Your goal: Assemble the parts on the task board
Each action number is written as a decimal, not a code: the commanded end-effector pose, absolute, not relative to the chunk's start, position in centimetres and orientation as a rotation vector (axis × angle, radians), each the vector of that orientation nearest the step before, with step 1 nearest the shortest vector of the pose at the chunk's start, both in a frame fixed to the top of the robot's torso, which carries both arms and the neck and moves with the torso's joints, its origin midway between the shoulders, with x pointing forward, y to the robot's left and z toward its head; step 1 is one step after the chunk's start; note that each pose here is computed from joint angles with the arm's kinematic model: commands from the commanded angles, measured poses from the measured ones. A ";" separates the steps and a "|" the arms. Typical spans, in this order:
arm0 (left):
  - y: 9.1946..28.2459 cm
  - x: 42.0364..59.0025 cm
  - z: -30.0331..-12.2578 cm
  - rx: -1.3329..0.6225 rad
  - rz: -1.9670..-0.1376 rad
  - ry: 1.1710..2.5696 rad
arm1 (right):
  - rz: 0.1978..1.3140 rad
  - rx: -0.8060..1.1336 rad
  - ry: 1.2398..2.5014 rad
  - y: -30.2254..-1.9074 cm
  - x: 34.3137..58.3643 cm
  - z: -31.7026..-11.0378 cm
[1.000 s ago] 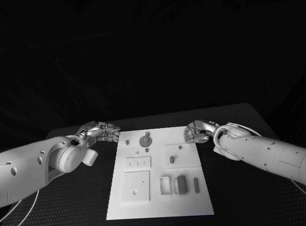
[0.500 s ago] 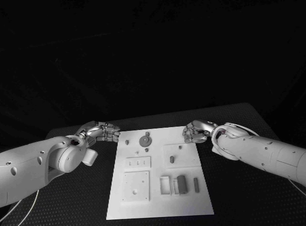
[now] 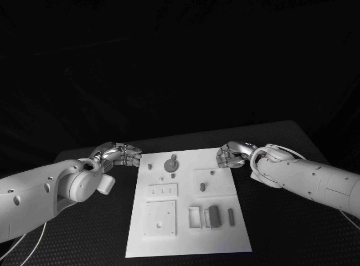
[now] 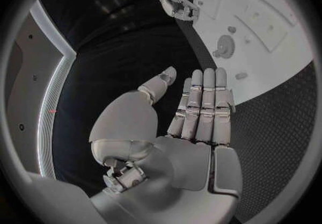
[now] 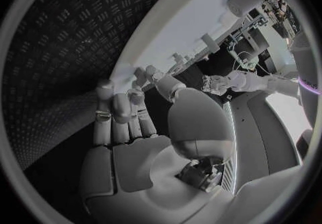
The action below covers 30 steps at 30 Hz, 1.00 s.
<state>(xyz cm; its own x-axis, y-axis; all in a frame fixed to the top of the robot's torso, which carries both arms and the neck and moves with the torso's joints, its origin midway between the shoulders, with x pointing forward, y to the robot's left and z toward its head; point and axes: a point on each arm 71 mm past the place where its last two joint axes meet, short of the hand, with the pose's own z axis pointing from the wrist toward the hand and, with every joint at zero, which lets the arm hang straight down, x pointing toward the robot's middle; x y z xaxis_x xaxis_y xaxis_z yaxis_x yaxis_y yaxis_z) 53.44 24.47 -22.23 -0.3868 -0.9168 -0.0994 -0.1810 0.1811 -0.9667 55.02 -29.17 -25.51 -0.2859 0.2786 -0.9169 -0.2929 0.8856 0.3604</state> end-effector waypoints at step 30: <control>24.3 53.4 -22.2 -1.028 -1.281 1.735 | 0.563 -0.026 1.784 -28.8 55.0 -25.9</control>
